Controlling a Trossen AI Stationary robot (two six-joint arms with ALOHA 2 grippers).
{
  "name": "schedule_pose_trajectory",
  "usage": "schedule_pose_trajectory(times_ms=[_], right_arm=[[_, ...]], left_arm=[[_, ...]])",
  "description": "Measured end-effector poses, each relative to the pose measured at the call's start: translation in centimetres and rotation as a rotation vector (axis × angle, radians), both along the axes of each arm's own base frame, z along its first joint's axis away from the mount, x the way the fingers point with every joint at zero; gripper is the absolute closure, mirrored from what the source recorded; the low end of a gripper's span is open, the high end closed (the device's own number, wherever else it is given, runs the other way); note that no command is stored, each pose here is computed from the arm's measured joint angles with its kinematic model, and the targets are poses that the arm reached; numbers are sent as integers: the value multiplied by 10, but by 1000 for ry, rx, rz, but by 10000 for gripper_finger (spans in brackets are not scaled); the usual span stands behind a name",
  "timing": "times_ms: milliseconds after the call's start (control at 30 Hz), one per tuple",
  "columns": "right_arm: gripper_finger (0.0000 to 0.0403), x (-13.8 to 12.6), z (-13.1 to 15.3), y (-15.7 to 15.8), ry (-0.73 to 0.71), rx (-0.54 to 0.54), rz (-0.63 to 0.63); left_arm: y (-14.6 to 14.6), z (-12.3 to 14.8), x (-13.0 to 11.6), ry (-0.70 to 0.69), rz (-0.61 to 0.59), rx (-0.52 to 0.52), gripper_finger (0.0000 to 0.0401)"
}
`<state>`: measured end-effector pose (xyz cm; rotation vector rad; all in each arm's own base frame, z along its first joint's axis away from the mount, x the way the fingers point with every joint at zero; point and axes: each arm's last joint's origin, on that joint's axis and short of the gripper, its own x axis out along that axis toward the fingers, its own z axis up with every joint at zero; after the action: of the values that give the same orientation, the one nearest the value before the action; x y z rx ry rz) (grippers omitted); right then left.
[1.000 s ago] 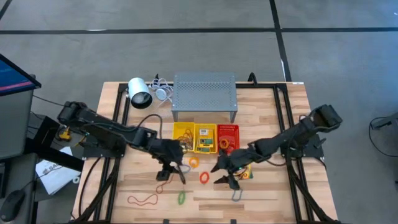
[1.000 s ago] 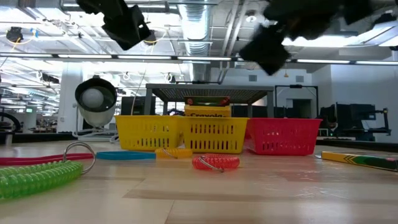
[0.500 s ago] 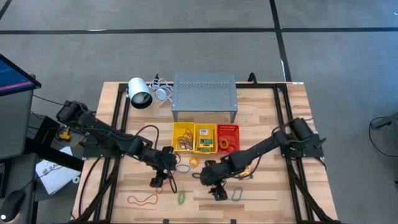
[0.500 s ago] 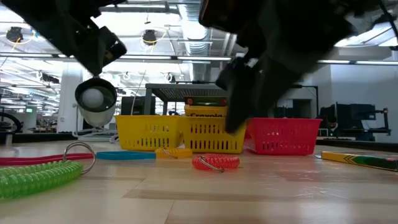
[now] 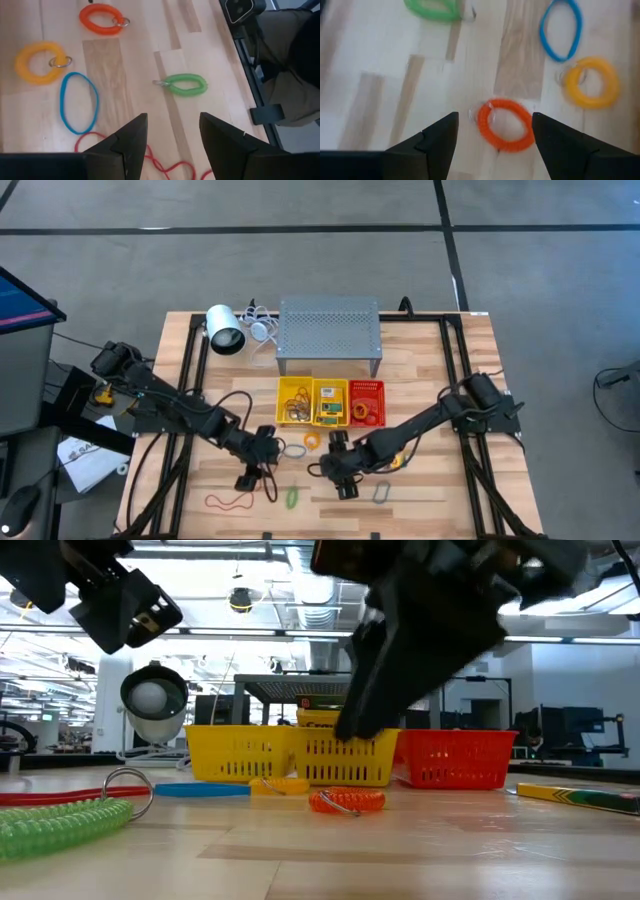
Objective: Pick & Place Office Desk Supplies
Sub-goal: Put the orange spring keychain into the red basket
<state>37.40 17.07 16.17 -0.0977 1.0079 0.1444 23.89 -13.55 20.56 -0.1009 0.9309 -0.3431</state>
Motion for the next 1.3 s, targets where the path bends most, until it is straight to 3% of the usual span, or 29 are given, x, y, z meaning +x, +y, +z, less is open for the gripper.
schedule_pose_trajectory(times_ms=[600, 867, 1100, 1300], right_arm=[[154, -3, -7, 11, 6, -20, 88], [154, 0, -33, 14, 78, -23, 105], [155, 5, -38, 16, 70, -10, 103], [200, 4, -38, 16, 79, -1, 110]], left_arm=[[-5, 1, -1, -32, 40, 22, 225], [-5, 1, -1, -37, 41, 21, 225], [-5, 2, -1, -43, 43, 21, 225], [-5, 2, 0, -43, 43, 20, 225]])
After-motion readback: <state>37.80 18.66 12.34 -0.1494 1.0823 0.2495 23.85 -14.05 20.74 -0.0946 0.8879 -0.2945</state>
